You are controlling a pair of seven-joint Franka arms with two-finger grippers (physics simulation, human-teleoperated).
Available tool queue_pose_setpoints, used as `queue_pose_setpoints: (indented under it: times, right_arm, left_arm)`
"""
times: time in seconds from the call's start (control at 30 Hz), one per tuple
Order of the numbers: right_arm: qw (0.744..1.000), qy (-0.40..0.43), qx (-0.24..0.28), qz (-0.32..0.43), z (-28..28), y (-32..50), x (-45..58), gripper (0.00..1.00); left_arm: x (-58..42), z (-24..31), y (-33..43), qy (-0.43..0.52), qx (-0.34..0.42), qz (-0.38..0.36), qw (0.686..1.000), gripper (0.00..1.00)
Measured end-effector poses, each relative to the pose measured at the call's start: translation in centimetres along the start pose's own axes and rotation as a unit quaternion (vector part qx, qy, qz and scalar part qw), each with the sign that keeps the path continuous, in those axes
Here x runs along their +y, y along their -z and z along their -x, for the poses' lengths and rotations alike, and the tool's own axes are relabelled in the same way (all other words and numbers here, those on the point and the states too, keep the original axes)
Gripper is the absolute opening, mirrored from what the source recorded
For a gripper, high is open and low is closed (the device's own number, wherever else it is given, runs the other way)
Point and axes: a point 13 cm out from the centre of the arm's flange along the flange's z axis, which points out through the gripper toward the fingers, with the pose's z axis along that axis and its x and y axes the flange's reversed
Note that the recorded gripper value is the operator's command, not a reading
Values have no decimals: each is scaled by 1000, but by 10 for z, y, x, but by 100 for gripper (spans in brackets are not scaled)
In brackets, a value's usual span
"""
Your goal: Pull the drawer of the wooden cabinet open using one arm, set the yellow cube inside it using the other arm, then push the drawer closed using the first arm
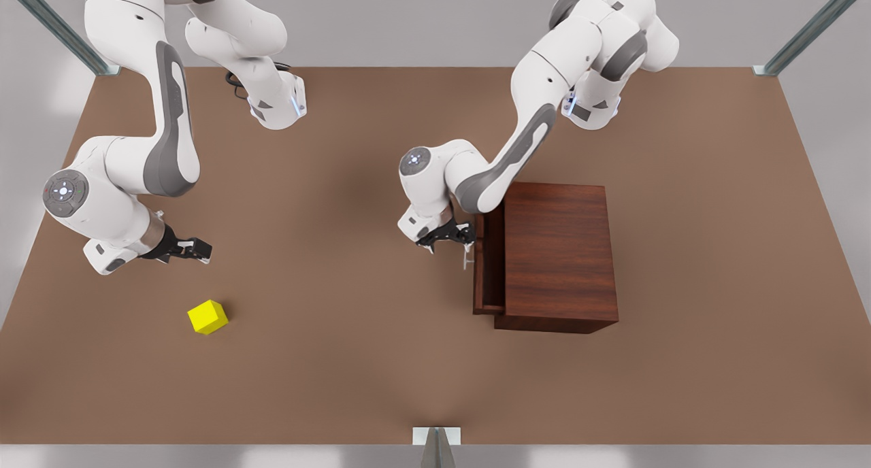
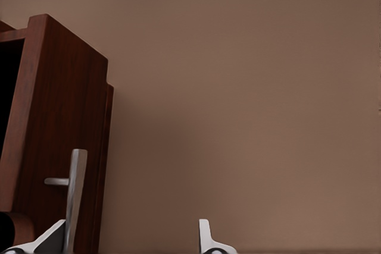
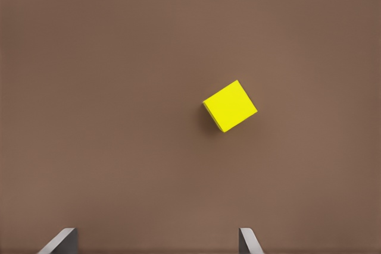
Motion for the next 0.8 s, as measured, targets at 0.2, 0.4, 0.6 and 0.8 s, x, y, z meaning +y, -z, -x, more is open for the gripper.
queue_pose_setpoints:
  times: [0.2,0.4,0.6,0.8]
  right_arm:
    - [1000,0,0,0,0,0,0,100]
    - [1000,-1,-8,0,5,9,-1,100]
    - [1000,0,-4,0,10,7,1,100]
    - [1000,-3,0,2,10,5,0,100]
  left_arm:
    - [-9,0,6,-3,-7,-4,1000,100]
    - [-18,1,10,-3,-12,-7,1000,100]
    - [-25,1,13,1,-14,-12,1000,100]
    - [-37,2,19,7,-20,-18,1000,100]
